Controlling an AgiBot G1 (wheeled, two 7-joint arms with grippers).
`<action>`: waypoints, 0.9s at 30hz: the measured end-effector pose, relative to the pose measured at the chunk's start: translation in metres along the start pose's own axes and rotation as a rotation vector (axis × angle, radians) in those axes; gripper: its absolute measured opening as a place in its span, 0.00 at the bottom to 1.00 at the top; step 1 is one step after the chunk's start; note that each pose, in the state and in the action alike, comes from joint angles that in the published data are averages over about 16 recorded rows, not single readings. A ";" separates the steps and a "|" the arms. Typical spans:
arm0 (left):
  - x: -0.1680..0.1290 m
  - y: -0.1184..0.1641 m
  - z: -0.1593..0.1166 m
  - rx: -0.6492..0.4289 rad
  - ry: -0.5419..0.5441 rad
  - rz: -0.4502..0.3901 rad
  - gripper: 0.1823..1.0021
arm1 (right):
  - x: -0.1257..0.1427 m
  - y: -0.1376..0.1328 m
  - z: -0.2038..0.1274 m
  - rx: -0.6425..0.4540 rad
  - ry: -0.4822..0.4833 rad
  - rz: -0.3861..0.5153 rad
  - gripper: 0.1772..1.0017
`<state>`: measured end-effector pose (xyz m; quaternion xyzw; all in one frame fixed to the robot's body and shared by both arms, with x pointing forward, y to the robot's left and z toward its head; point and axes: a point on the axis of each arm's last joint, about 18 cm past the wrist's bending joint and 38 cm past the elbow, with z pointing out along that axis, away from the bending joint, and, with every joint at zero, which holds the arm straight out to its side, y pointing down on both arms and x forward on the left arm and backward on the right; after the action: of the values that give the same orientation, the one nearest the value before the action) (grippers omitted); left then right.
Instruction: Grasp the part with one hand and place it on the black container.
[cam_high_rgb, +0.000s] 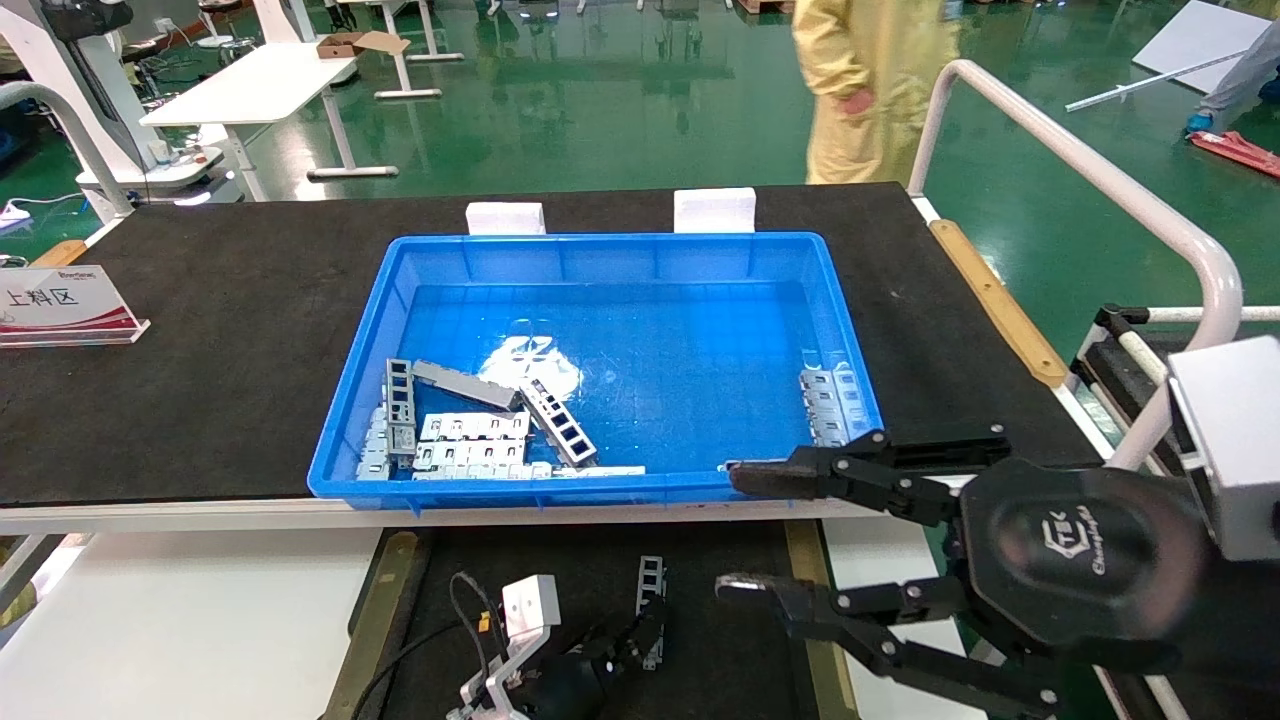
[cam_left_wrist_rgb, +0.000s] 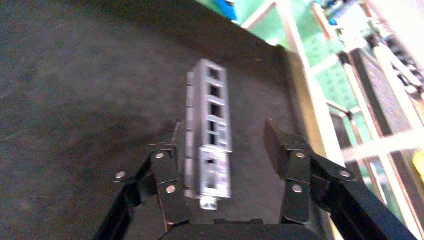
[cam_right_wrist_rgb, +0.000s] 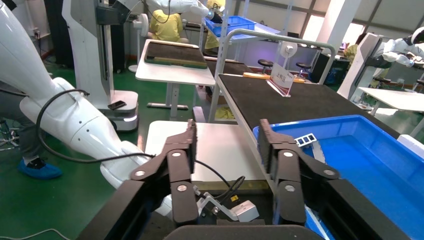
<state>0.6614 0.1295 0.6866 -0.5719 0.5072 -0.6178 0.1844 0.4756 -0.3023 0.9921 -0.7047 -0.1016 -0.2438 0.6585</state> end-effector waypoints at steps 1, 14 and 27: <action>0.000 -0.001 -0.002 -0.002 0.010 0.010 0.43 | 0.000 0.000 0.000 0.000 0.000 0.000 0.32; -0.006 -0.016 -0.038 -0.042 0.174 0.174 0.76 | 0.000 0.000 0.000 0.000 0.000 0.000 0.68; -0.014 -0.040 -0.091 -0.096 0.336 0.320 0.95 | 0.000 0.000 0.000 0.000 0.000 0.000 0.93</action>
<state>0.5983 0.1958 0.7282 -0.3816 0.6438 -0.6423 0.1655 0.4756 -0.3023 0.9921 -0.7047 -0.1016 -0.2438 0.6585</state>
